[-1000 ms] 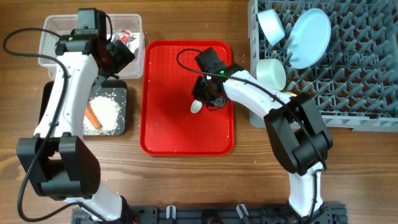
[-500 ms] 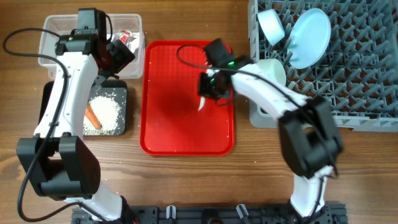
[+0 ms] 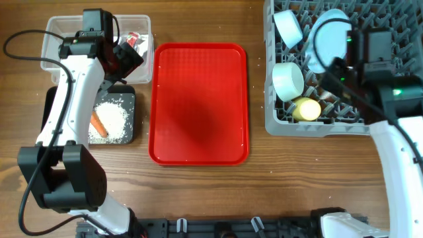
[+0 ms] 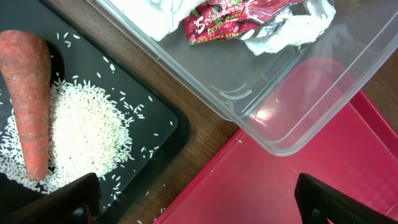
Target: Sort waste into correct bins and load items into the dishwasher rack
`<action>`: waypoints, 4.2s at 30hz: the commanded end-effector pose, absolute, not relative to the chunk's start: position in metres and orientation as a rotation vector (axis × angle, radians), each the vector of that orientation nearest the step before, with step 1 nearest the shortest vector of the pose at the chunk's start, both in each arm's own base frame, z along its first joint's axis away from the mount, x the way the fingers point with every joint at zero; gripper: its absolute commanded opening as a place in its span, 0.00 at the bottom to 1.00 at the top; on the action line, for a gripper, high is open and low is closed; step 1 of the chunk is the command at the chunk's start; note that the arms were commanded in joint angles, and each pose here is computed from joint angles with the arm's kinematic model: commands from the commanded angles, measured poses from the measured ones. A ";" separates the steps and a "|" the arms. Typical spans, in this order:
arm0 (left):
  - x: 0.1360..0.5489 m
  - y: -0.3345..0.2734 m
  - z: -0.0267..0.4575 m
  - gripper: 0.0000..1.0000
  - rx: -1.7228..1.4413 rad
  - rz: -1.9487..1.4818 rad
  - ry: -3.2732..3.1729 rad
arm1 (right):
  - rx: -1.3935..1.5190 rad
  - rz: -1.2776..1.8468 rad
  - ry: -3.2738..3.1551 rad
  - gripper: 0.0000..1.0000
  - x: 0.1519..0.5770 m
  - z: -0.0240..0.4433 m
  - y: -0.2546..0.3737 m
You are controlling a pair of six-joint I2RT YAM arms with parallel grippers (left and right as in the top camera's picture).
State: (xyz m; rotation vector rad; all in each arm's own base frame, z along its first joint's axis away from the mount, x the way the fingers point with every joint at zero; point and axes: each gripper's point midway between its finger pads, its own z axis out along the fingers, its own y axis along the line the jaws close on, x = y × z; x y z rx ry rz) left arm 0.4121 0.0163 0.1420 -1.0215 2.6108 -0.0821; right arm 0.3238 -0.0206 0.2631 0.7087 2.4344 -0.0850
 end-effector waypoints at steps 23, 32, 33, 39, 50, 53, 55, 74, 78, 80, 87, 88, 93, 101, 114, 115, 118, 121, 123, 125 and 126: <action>0.415 0.019 0.146 1.00 -1.040 -0.074 2.587 | 1.481 -0.170 2.335 0.65 0.304 0.087 -0.098; 0.415 0.019 0.146 1.00 -1.041 -0.074 2.588 | 0.478 0.318 2.446 0.82 0.319 0.245 -0.020; 0.415 0.019 0.146 1.00 -1.041 -0.073 2.587 | 0.465 0.335 2.426 0.84 0.304 0.266 -0.014; 0.415 0.019 0.146 1.00 -1.041 -0.073 2.587 | 0.453 0.386 2.240 1.00 0.240 0.328 0.002; 0.415 0.019 0.146 1.00 -1.040 -0.074 2.587 | -0.202 0.175 1.884 1.00 0.274 0.356 0.018; 0.415 0.019 0.146 1.00 -1.041 -0.073 2.587 | -0.180 0.221 1.733 1.00 0.277 0.316 0.027; 0.415 0.019 0.146 1.00 -1.040 -0.074 2.587 | -0.106 0.274 1.668 1.00 0.270 0.279 0.031; 0.415 0.019 0.146 1.00 -1.040 -0.074 2.587 | 0.051 0.280 1.563 1.00 0.245 0.178 0.025; 0.415 0.019 0.146 1.00 -1.041 -0.073 2.587 | 0.052 0.281 1.568 1.00 0.245 0.177 0.025; 0.415 0.019 0.146 1.00 -1.041 -0.073 2.587 | 0.052 0.281 1.570 1.00 0.245 0.177 0.025; 0.415 0.019 0.146 1.00 -1.040 -0.074 2.587 | 0.052 0.281 1.570 1.00 0.245 0.177 0.025; 0.414 0.019 0.146 1.00 -1.041 -0.072 2.589 | 0.052 0.281 1.570 1.00 0.245 0.177 0.025; 0.426 0.017 0.180 1.00 -0.862 -0.075 2.502 | 0.052 0.281 1.570 1.00 0.245 0.177 0.025; 0.383 -0.006 0.265 1.00 -0.287 -0.143 2.084 | 0.052 0.281 1.570 1.00 0.245 0.177 0.025; 0.258 -0.001 0.155 1.00 -0.305 -0.247 1.793 | 0.052 0.281 1.570 1.00 0.245 0.177 0.025; 0.256 0.000 0.154 1.00 -0.306 -0.245 1.777 | 0.053 0.281 1.570 1.00 0.245 0.177 0.025; 0.250 0.006 0.151 1.00 -0.322 -0.236 1.719 | 0.052 0.281 1.570 1.00 0.245 0.177 0.025; 0.248 0.010 0.154 1.00 -0.326 -0.229 1.674 | 0.052 0.281 1.570 1.00 0.245 0.177 0.025; 0.246 0.010 0.154 1.00 -0.324 -0.229 1.654 | 0.052 0.281 1.570 1.00 0.245 0.177 0.025; 0.245 0.010 0.159 1.00 -0.310 -0.227 1.617 | 0.052 0.280 1.570 1.00 0.245 0.177 0.025; 0.245 0.010 0.158 1.00 -0.310 -0.227 1.622 | 0.052 0.281 1.570 1.00 0.245 0.177 0.025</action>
